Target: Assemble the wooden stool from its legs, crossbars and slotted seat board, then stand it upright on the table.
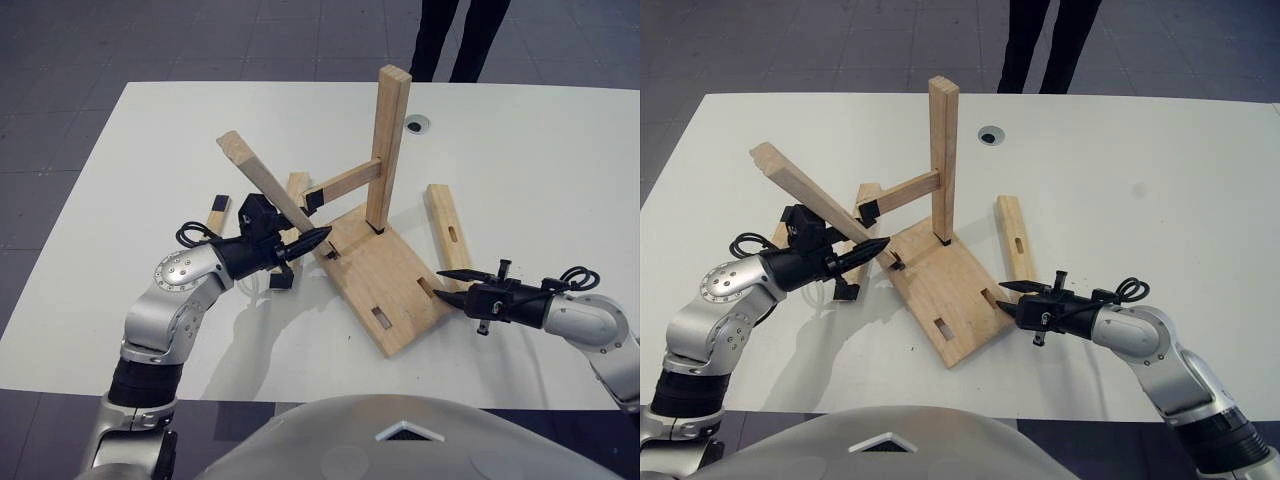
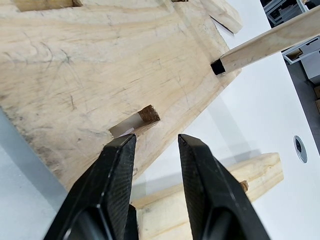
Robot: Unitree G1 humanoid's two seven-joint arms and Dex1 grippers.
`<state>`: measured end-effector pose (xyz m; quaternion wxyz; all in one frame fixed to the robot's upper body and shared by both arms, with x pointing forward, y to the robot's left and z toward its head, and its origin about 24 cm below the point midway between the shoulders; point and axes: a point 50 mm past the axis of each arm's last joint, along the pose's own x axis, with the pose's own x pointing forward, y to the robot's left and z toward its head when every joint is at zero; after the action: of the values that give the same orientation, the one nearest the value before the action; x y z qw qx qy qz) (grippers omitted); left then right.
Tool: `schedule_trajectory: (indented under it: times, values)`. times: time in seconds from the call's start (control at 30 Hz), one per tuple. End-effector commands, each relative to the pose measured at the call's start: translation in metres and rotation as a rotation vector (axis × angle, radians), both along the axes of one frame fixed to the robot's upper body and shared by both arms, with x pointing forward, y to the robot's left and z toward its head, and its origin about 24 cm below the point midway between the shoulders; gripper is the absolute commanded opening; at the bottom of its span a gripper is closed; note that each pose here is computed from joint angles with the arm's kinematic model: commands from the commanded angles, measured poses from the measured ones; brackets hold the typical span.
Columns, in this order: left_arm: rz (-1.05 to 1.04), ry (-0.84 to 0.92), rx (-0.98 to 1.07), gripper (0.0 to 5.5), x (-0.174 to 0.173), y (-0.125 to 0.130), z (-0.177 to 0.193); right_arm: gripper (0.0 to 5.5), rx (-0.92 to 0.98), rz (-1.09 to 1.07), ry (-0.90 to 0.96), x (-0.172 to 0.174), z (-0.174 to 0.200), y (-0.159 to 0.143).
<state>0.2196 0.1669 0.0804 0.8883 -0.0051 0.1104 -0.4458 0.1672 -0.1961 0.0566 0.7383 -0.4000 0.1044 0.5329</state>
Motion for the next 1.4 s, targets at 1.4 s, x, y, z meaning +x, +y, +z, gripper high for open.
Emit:
schedule_trajectory:
  times: [1.4]
  values:
    - [-0.077, 0.435, 0.131, 2.05, -0.035, -0.002, -0.068, 1.57, -0.212, -0.106, 0.330, -0.042, -0.053, -0.028]
